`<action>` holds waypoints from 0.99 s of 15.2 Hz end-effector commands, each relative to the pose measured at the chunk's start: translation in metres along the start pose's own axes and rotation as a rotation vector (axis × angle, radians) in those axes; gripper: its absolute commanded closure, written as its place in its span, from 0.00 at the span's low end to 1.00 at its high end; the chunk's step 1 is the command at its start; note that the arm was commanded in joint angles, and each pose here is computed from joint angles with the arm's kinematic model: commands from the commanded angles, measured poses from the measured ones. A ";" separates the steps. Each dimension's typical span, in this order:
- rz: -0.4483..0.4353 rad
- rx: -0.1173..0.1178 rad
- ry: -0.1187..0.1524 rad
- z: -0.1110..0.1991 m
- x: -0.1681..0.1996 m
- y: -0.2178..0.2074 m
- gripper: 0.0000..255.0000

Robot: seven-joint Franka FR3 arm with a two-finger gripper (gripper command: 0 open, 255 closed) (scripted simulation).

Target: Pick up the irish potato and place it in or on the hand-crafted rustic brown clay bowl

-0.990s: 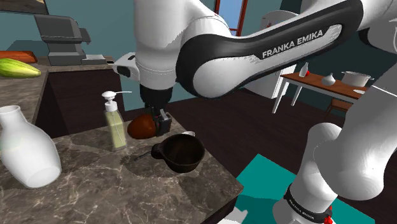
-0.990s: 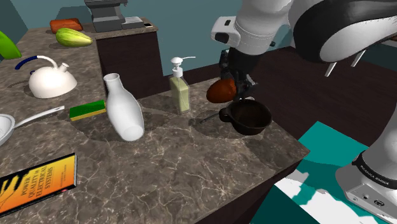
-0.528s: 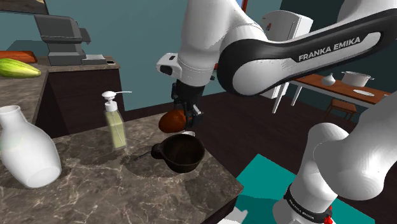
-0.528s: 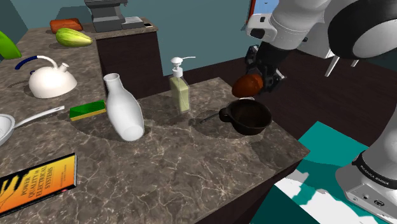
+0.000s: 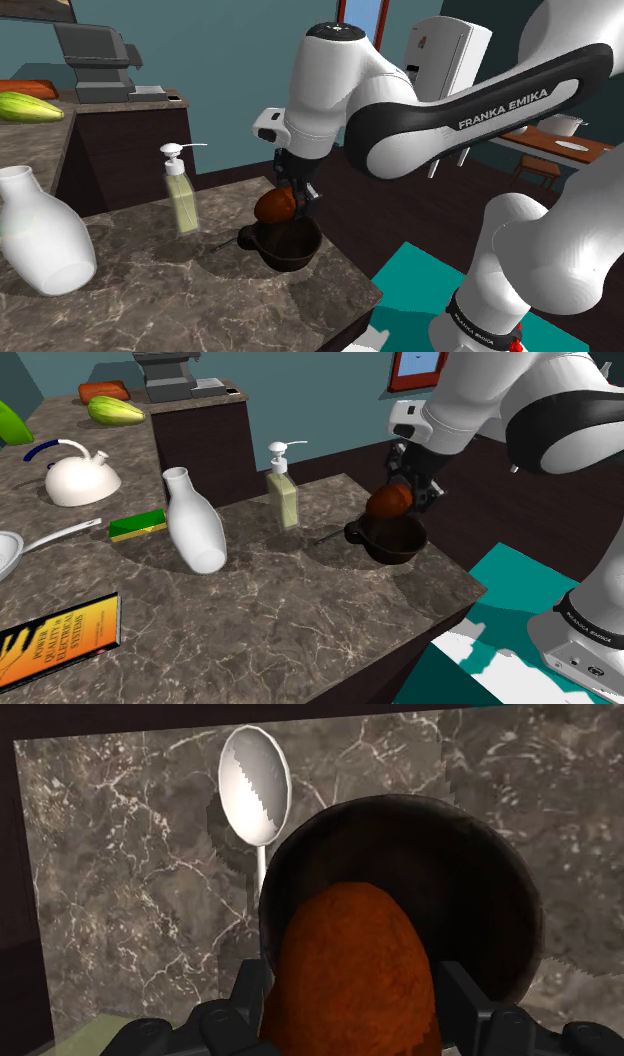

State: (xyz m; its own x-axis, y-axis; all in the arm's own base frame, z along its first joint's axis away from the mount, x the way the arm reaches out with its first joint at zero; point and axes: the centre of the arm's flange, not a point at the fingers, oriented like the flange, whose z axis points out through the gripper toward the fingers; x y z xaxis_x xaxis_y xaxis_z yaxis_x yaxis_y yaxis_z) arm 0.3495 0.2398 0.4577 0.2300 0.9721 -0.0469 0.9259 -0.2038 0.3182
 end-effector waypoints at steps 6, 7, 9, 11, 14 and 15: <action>0.000 0.000 0.001 0.032 0.002 -0.010 1.00; 0.000 0.000 0.001 0.032 0.002 -0.010 1.00; 0.000 0.000 0.001 0.032 0.002 -0.010 1.00; 0.000 0.000 0.001 0.032 0.002 -0.010 1.00; 0.000 0.000 0.001 0.032 0.002 -0.010 0.00; 0.000 0.000 0.001 0.032 0.002 -0.010 0.00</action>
State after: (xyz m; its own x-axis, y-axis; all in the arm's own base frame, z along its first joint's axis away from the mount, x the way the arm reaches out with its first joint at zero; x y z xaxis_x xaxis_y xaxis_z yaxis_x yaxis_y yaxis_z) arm 0.3500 0.2404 0.4244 0.2299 0.9721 -0.0463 0.9258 -0.2038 0.3185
